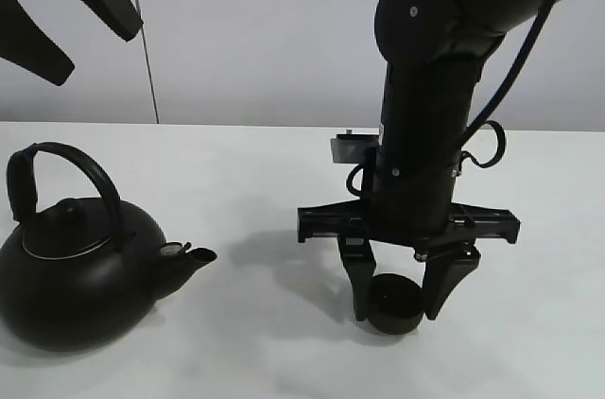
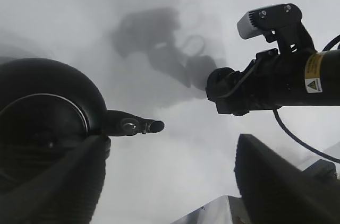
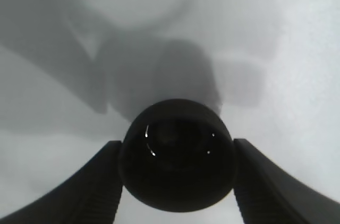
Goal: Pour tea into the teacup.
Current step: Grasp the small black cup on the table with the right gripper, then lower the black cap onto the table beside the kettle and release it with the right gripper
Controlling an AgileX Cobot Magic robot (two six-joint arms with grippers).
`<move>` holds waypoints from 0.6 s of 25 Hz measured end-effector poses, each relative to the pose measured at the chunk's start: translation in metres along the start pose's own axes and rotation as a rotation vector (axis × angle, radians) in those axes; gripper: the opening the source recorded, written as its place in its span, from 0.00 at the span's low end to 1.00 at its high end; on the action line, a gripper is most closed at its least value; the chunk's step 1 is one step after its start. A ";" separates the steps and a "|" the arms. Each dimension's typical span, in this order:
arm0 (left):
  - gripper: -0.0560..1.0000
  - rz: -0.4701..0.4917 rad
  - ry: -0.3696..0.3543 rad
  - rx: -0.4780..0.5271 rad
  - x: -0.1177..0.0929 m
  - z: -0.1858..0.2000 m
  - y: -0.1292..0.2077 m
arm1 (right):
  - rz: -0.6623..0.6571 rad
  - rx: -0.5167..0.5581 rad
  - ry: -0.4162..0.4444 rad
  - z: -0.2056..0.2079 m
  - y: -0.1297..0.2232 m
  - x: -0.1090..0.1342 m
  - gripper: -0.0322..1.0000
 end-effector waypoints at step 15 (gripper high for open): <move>0.53 0.000 0.000 0.000 0.000 0.000 0.000 | 0.120 -0.040 -0.160 0.051 -0.020 0.052 0.42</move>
Point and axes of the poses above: a point on each arm's last joint axis where the gripper is mounted, z pointing back along that axis away from the gripper, x along the wrist's bending axis when the last joint is at zero, y = z × x, the point moved 8 cm from there along -z, pointing out along that axis toward the gripper, and after that the axes turned 8 degrees about -z, right-handed, at the moved point
